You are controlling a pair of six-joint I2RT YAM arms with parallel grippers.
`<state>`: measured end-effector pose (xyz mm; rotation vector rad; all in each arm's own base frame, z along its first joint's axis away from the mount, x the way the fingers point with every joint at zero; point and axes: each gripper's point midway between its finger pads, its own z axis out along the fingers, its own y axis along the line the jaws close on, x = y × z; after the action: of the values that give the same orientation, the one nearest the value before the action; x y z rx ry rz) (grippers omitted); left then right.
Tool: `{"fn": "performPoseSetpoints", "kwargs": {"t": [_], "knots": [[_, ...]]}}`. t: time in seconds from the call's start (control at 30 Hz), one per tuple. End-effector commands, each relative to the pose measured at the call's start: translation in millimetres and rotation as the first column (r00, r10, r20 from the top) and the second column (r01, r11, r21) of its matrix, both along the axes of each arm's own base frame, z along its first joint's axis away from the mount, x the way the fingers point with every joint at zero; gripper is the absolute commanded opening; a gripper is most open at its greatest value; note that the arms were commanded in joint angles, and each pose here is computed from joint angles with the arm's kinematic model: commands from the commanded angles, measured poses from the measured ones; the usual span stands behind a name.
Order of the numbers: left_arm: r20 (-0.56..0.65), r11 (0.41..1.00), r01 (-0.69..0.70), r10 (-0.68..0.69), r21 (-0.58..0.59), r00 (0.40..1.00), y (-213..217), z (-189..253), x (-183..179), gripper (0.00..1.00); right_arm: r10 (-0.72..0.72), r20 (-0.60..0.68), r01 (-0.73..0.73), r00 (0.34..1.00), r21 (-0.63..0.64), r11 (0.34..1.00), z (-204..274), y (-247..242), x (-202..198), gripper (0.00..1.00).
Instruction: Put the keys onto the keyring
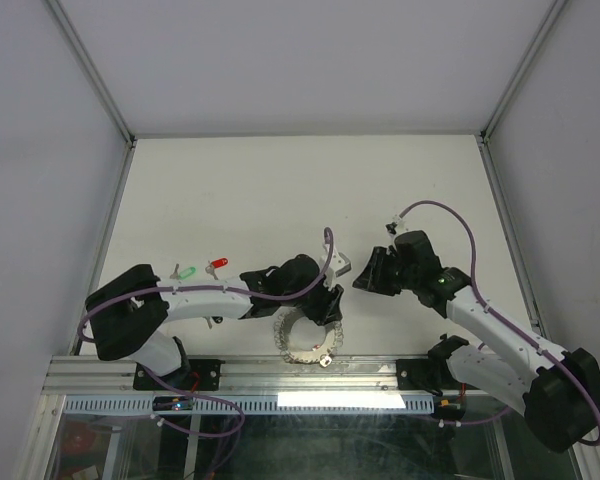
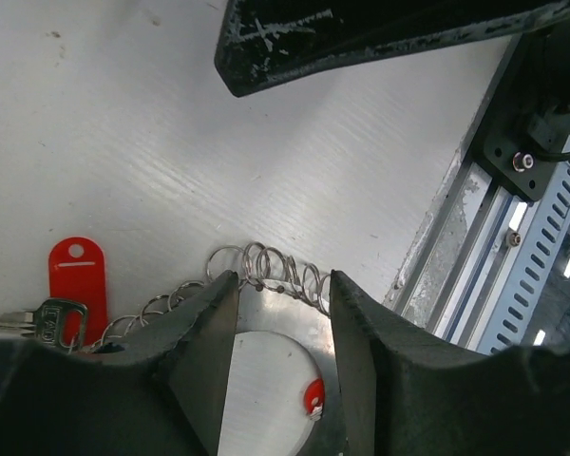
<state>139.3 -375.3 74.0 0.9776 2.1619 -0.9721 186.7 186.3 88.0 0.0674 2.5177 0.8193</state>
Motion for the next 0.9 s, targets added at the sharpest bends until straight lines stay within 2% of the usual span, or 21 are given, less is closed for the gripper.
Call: {"fn": "performPoseSetpoints", "kwargs": {"t": [0.0,0.37,0.7,0.87], "knots": [[0.004,1.0,0.01,-0.01,0.02,1.0,-13,10,-4,0.41,-0.022,0.031,0.022,0.999,0.022,1.0,7,0,7,0.35],[-0.012,0.995,0.033,-0.032,0.093,0.999,-18,-4,-18,0.35,-0.042,0.029,0.041,0.999,0.017,0.999,7,-7,6,0.35],[-0.003,0.987,0.024,-0.024,0.156,1.0,-23,-24,-16,0.34,-0.033,0.026,0.032,0.999,0.036,0.999,9,-5,4,0.35],[0.001,0.985,0.018,-0.019,0.169,1.0,-23,-28,-15,0.25,-0.035,0.032,0.033,0.999,0.047,0.998,10,-4,4,0.35]]}}
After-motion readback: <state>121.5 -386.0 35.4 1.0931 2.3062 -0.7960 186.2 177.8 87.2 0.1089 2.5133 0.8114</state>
